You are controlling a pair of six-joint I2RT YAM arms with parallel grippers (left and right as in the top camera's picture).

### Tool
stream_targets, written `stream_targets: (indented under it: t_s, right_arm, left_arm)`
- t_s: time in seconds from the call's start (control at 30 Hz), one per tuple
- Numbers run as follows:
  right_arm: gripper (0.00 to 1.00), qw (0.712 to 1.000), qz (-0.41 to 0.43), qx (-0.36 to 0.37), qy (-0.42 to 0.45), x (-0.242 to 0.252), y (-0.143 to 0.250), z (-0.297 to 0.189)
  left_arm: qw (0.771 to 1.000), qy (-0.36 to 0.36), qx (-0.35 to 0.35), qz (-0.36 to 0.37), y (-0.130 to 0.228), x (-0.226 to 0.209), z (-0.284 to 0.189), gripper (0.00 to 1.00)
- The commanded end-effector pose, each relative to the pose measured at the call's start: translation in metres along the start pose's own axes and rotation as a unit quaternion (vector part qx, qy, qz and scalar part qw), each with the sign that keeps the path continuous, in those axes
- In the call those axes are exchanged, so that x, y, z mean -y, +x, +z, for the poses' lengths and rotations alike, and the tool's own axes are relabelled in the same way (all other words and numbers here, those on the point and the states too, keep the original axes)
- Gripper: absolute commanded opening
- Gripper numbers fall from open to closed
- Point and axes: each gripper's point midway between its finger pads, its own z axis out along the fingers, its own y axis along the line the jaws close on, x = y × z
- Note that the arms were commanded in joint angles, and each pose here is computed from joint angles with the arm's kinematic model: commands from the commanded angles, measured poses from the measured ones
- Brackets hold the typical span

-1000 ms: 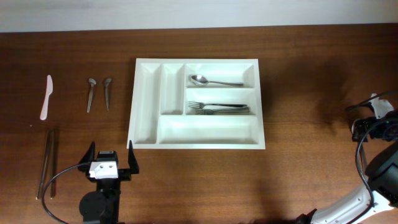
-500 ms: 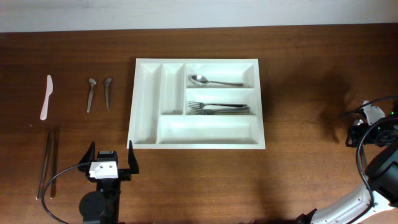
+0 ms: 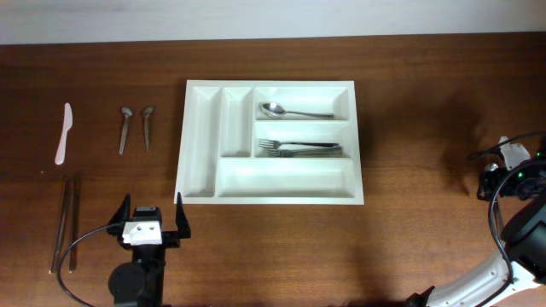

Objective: Pack container
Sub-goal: 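Lower the right gripper over the second silver spoon and close on its handle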

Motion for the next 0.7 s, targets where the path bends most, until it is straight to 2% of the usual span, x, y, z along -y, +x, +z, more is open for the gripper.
stream_targets:
  t_s: [0.0, 0.67]
  right_arm:
    - [0.99, 1.000, -0.001, -0.009, 0.000, 0.0012, 0.0025, 0.0077]
    - [0.99, 1.000, -0.001, -0.016, -0.007, -0.0004, 0.0040, 0.0151]
  left_arm:
    - [1.000, -0.003, -0.002, -0.005, 0.0023, -0.0013, 0.0001, 0.99]
    - [1.000, -0.003, -0.002, -0.005, 0.0023, -0.0013, 0.0001, 0.99]
